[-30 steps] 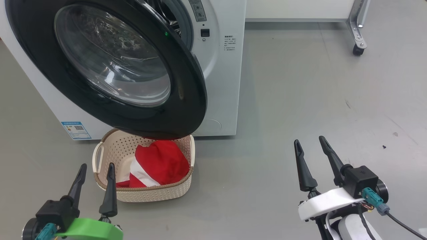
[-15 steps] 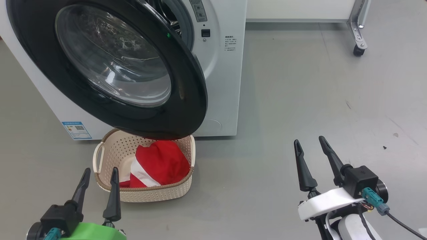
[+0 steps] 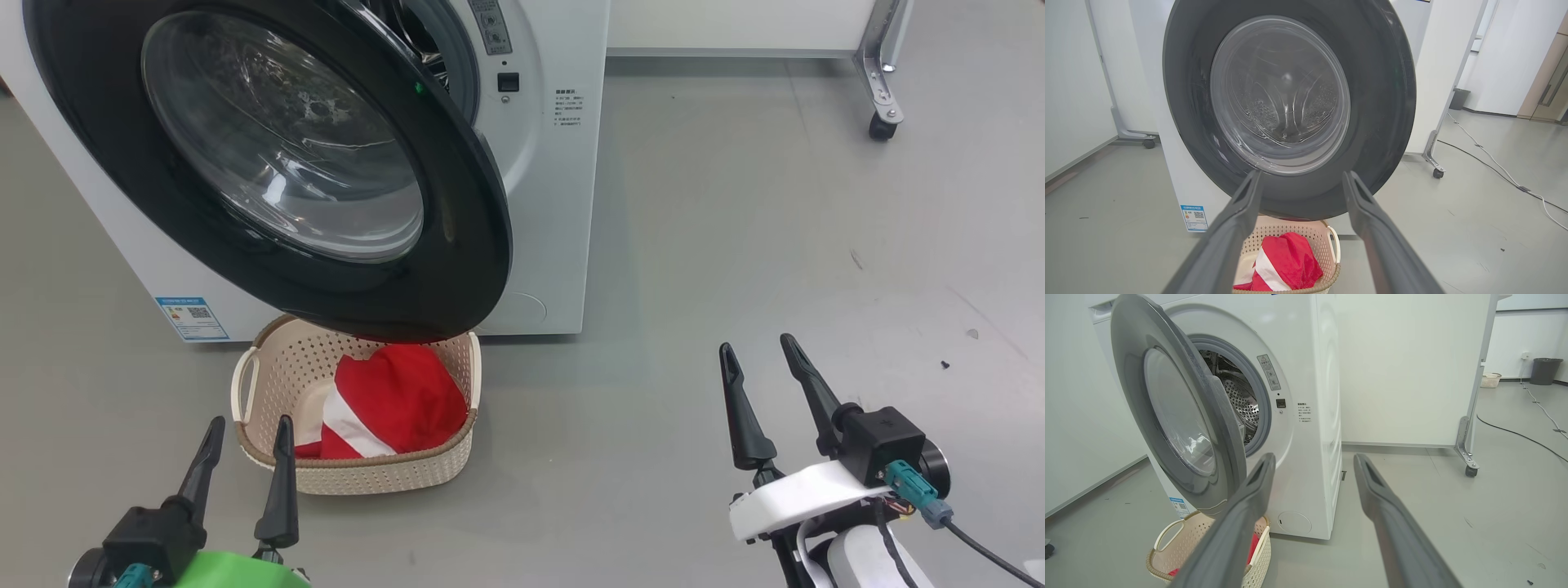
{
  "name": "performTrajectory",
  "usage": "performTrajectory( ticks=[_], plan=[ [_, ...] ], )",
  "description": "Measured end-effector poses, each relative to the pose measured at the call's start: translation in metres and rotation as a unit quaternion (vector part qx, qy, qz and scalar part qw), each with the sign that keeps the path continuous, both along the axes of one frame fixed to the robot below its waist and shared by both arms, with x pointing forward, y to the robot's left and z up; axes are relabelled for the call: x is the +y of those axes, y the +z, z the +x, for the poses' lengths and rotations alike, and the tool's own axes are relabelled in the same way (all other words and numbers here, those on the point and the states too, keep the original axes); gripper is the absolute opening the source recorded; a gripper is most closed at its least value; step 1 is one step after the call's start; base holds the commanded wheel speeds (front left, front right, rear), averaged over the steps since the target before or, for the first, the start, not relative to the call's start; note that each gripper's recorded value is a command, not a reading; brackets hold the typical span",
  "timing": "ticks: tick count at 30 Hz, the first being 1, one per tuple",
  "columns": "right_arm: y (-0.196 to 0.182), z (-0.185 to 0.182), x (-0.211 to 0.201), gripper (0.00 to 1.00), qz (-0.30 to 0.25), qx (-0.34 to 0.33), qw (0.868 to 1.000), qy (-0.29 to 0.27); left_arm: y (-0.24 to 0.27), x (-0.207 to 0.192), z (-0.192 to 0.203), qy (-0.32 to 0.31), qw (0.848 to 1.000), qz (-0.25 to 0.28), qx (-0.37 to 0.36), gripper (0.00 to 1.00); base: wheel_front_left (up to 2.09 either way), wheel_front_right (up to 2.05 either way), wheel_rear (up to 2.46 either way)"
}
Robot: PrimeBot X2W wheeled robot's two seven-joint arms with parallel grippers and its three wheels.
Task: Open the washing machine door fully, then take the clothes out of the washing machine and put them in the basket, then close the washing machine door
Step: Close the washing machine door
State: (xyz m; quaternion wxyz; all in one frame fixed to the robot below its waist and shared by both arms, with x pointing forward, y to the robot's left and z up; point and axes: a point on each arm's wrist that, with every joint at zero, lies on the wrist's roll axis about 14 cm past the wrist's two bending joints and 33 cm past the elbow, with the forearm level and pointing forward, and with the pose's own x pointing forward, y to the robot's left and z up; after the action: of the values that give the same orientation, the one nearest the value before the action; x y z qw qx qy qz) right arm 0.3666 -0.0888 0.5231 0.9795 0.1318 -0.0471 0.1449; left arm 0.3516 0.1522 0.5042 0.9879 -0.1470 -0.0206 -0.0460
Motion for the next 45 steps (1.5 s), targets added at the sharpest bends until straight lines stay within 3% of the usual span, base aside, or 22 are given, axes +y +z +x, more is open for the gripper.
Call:
performTrajectory(
  ticks=[7,9,15,24,31,45],
  plan=[
    [-0.002,-0.002,0.002,1.00,-0.001,0.002,1.000,0.004,-0.001,0.001,-0.001,0.001,1.000,0.000,0.000,1.00,0.00,0.00,0.00],
    [-0.001,-0.002,0.002,0.00,-0.002,0.000,1.000,0.005,-0.001,0.001,-0.002,0.001,1.000,0.000,0.000,1.00,0.00,0.00,0.00],
    [0.004,0.001,0.006,0.00,-0.006,-0.010,1.000,0.011,-0.003,-0.002,-0.003,-0.004,1.000,0.006,0.001,1.00,0.00,0.00,0.00],
    [0.004,0.007,0.038,0.00,-0.036,-0.023,0.996,0.073,-0.012,-0.001,-0.003,-0.001,1.000,0.005,0.015,1.00,0.00,0.00,0.00],
    [0.028,0.029,0.074,0.00,-0.076,-0.084,0.984,0.141,-0.015,-0.005,0.005,-0.003,1.000,-0.004,0.019,1.00,0.00,0.00,0.00],
    [0.011,0.086,0.126,0.00,-0.135,-0.101,0.959,0.229,-0.024,0.009,0.025,0.021,0.999,-0.007,0.029,1.00,0.00,0.00,0.00]
  ],
)
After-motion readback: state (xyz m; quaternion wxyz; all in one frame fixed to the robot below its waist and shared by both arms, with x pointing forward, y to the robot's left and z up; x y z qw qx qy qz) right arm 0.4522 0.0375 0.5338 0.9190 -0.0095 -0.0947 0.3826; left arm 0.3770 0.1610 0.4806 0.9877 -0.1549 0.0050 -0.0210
